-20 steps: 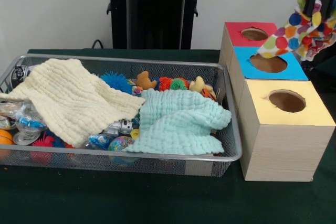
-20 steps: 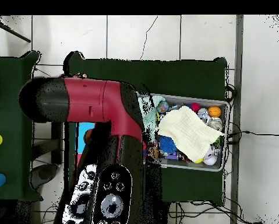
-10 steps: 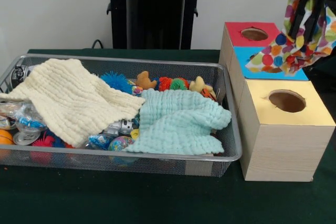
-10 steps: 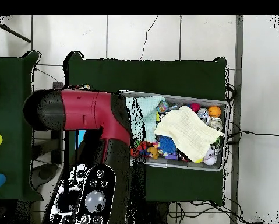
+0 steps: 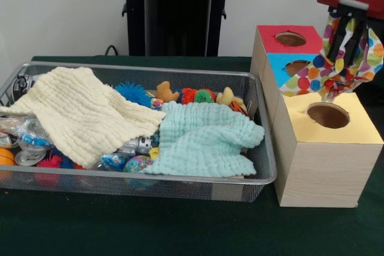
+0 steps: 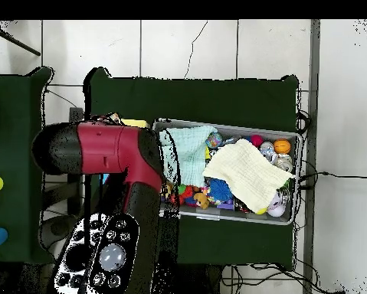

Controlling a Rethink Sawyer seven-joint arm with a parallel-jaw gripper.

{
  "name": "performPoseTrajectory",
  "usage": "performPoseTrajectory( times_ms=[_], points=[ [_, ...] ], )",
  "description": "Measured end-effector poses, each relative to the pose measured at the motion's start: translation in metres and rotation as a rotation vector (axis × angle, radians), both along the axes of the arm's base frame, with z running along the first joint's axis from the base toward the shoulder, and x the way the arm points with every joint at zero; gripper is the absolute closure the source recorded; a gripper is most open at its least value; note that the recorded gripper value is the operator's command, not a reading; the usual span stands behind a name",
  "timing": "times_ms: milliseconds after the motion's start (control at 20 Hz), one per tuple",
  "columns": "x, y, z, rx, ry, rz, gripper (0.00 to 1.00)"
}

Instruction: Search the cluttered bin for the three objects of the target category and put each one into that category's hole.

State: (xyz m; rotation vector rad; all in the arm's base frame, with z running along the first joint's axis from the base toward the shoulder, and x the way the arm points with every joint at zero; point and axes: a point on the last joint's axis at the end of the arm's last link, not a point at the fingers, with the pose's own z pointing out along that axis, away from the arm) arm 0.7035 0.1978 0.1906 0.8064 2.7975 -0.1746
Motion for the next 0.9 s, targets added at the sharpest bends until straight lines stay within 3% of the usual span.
performPoseTrajectory(
  times_ms=[350,900],
  points=[
    [-0.011,0.017,-0.008,0.004,0.004,-0.063,1.00],
    [-0.026,0.017,-0.034,0.023,0.021,-0.126,1.00]
  ],
)
